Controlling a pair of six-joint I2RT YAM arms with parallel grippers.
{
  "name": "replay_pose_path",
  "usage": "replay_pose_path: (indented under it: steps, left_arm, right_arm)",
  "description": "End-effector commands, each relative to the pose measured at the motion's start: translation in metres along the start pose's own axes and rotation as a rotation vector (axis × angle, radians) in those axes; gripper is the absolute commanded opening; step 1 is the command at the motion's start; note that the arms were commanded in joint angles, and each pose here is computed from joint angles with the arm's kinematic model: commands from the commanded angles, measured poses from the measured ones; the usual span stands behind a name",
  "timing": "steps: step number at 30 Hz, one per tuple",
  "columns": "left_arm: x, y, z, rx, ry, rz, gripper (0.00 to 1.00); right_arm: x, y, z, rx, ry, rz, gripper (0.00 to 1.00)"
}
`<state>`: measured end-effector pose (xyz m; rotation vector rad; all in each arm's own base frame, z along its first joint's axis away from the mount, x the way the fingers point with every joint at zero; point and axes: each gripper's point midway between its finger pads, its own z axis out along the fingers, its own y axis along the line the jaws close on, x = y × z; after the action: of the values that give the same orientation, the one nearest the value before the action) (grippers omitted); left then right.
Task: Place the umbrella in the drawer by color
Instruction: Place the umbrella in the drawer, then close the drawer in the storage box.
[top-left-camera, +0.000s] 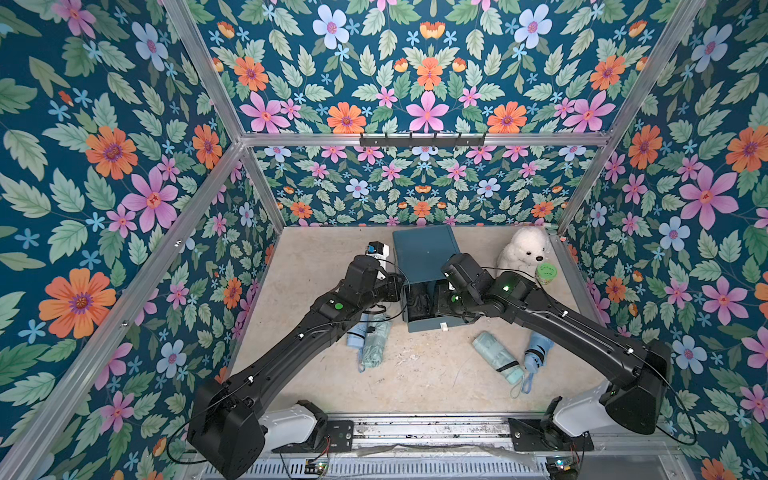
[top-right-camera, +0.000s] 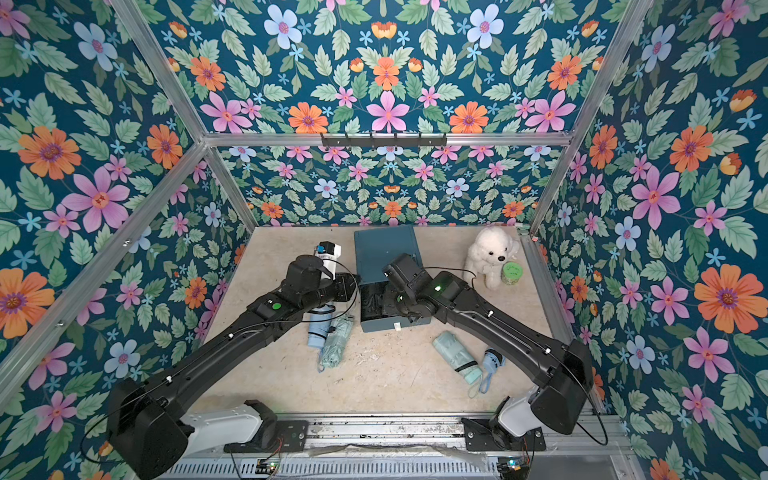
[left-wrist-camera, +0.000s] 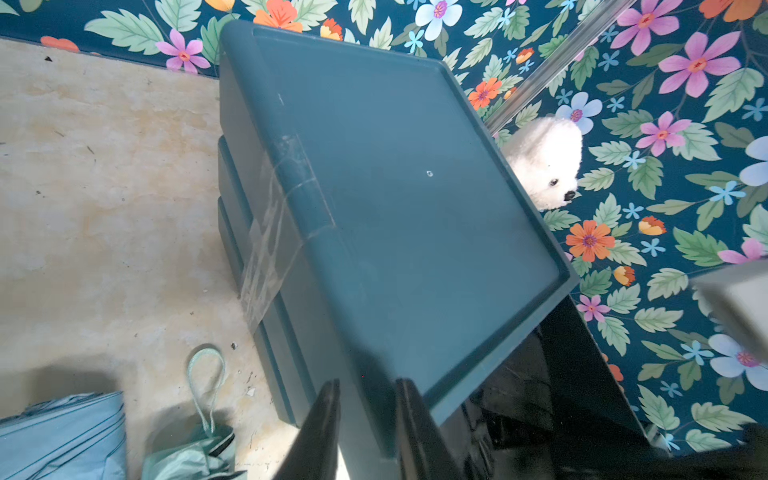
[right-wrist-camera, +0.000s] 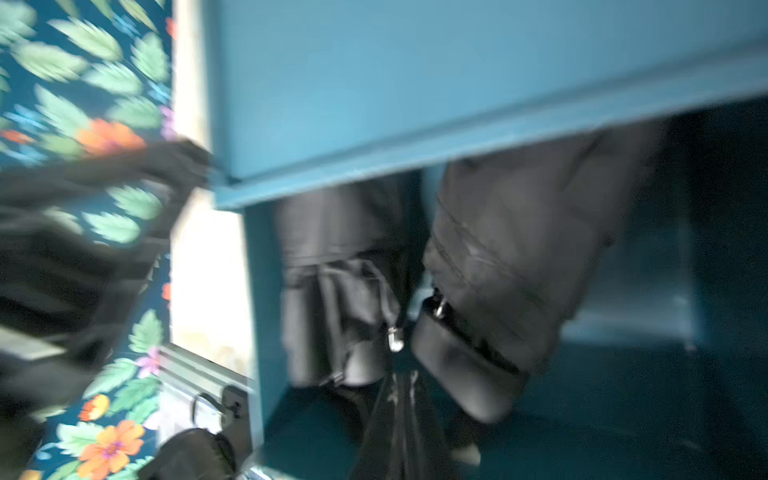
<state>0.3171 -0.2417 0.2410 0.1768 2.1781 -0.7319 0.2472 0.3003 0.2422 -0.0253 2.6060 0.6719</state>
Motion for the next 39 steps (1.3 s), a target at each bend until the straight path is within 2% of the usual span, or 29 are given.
replay_pose_path:
  steps: [1,5,8,11,13,16,18,20,23,29,34,39]
  left_arm:
    - [0.015,0.013,-0.005,-0.067,0.079,-0.011,0.43]
    - [-0.010,0.009,-0.015,-0.082,0.018,-0.036,0.61]
    - [-0.032,0.016,-0.020,-0.103,-0.036,-0.086,0.64]
    - [-0.048,0.029,-0.021,-0.094,-0.073,-0.177,0.70]
    - [-0.055,0.028,-0.017,-0.022,-0.086,-0.230,0.75]
    - [-0.061,0.014,-0.002,0.100,-0.066,-0.243,0.77]
    - [-0.062,0.006,0.010,0.152,-0.041,-0.235,0.77]
    - [-0.061,0.003,0.018,0.181,-0.032,-0.227,0.77]
    - [-0.056,0.005,0.027,0.191,-0.019,-0.210,0.77]
    - [-0.022,0.053,0.052,-0.036,0.074,-0.151,0.65]
    - [0.008,0.074,0.066,-0.120,0.189,-0.106,0.52]
    - [0.015,0.092,0.065,-0.220,0.204,-0.053,0.48]
  right_arm:
    - [-0.016,0.005,-0.033,-0.009,-0.121,-0.033,0.29]
    - [-0.011,0.010,-0.062,-0.042,-0.212,-0.056,0.35]
    - [0.009,0.012,-0.070,-0.032,-0.277,-0.115,0.36]
    - [0.032,0.011,-0.090,-0.005,-0.442,-0.161,0.40]
    - [0.052,0.014,-0.096,-0.059,-0.512,-0.167,0.54]
    - [0.075,0.011,-0.078,-0.117,-0.462,-0.135,0.56]
    - [0.084,0.005,-0.064,-0.099,-0.434,-0.119,0.56]
    - [0.089,0.000,-0.057,-0.089,-0.417,-0.107,0.62]
    - [0.092,-0.003,-0.050,-0.116,-0.397,-0.085,0.66]
    - [0.096,-0.018,-0.031,-0.171,-0.357,-0.028,0.65]
    - [0.089,-0.021,-0.022,-0.176,-0.370,-0.039,0.64]
    - [0.076,-0.025,-0.009,-0.143,-0.402,-0.066,0.54]
